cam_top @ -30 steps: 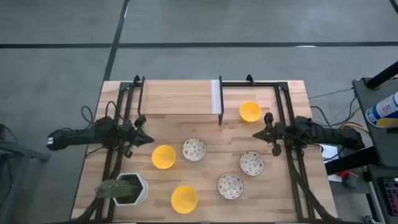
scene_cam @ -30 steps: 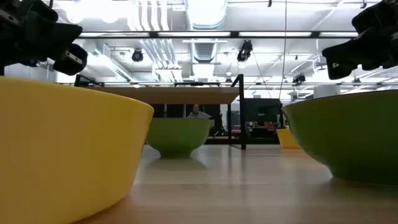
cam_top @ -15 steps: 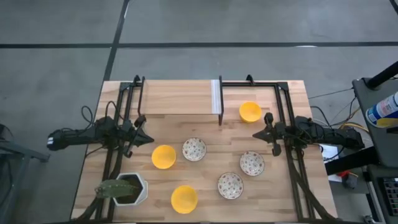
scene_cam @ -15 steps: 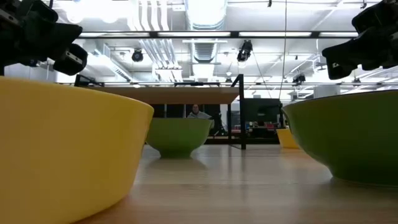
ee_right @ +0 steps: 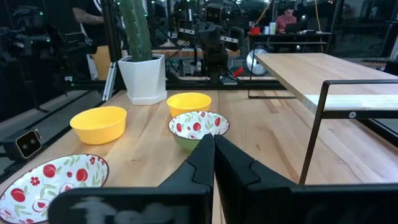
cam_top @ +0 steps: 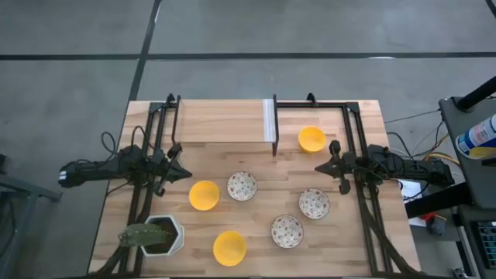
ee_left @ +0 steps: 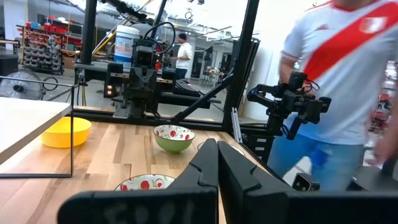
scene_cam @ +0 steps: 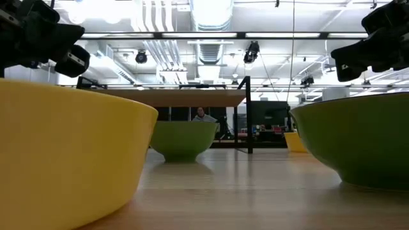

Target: Pick & Place Mini bowls

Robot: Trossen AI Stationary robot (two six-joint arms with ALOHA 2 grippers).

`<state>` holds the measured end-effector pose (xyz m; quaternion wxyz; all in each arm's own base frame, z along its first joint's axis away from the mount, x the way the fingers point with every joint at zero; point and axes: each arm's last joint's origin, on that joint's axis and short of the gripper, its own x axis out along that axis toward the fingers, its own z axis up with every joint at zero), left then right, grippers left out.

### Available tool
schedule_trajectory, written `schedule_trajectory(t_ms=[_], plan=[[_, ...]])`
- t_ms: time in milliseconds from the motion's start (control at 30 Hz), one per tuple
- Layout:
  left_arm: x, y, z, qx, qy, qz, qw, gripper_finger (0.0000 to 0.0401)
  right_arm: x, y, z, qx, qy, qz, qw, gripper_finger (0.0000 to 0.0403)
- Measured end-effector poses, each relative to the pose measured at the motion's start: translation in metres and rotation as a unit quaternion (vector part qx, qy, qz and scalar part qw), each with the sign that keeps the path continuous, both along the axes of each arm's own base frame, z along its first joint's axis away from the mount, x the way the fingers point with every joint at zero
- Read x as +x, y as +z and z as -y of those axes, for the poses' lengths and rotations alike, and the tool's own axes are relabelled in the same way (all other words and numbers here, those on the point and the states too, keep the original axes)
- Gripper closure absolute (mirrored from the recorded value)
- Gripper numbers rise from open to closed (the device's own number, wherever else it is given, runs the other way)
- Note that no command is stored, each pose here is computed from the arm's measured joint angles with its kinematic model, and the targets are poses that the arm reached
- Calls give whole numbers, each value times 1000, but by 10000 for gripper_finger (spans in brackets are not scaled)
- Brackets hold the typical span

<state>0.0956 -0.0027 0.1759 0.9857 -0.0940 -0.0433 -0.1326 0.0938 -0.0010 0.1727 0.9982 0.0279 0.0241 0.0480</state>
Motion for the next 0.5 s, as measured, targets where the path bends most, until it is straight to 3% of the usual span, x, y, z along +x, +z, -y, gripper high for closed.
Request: schedule_trajectory(t_ms=[233,433,500], plan=[[0,0,0,0,0,0,1000,401,0,0,0,-2,0,1,1000,394],[0,0,0,0,0,0,1000,401,0,0,0,-119,5,13,993,394],[0,0,0,0,0,0,1000,401,0,1,0,-105,8,18,994,394]])
